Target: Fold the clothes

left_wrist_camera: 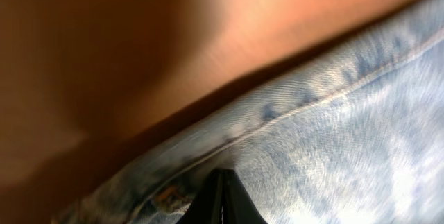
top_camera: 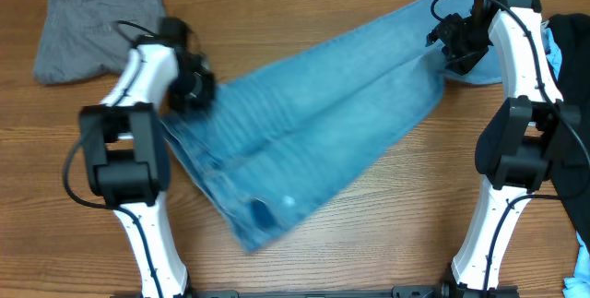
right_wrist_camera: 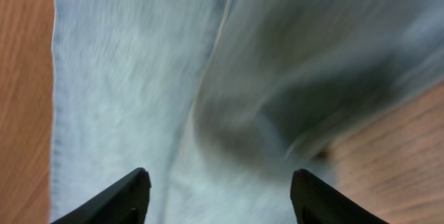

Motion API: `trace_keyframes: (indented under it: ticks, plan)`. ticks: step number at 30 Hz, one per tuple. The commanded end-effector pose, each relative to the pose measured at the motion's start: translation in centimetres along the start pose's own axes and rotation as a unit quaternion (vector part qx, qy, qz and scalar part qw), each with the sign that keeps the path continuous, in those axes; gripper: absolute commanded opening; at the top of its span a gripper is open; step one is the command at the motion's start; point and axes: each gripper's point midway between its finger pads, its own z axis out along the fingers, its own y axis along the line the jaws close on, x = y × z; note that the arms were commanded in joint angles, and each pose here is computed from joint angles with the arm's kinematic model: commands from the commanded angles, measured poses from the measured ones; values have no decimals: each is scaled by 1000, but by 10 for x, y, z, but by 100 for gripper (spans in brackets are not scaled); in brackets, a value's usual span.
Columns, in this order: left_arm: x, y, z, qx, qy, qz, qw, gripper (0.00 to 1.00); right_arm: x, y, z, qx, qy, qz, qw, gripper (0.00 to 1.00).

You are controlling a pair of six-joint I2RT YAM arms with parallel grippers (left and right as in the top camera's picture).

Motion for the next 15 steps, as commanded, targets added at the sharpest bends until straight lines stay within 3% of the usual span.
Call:
trace_keyframes:
  ticks: [1,6,11,15]
  plan:
    - [-54,82,-6,-3,-76,-102,992,4,-23,5,-37,-20,-54,-29,998,71]
    - [-111,78,-63,32,-176,-88,980,4,-30,-14,-34,3,-58,-14,998,70]
    - [-144,53,-111,59,-237,-57,968,5,-23,-26,-18,23,-41,-8,999,74]
    - [-148,34,-143,89,-249,-42,963,20,-28,-56,-6,86,-62,37,994,76]
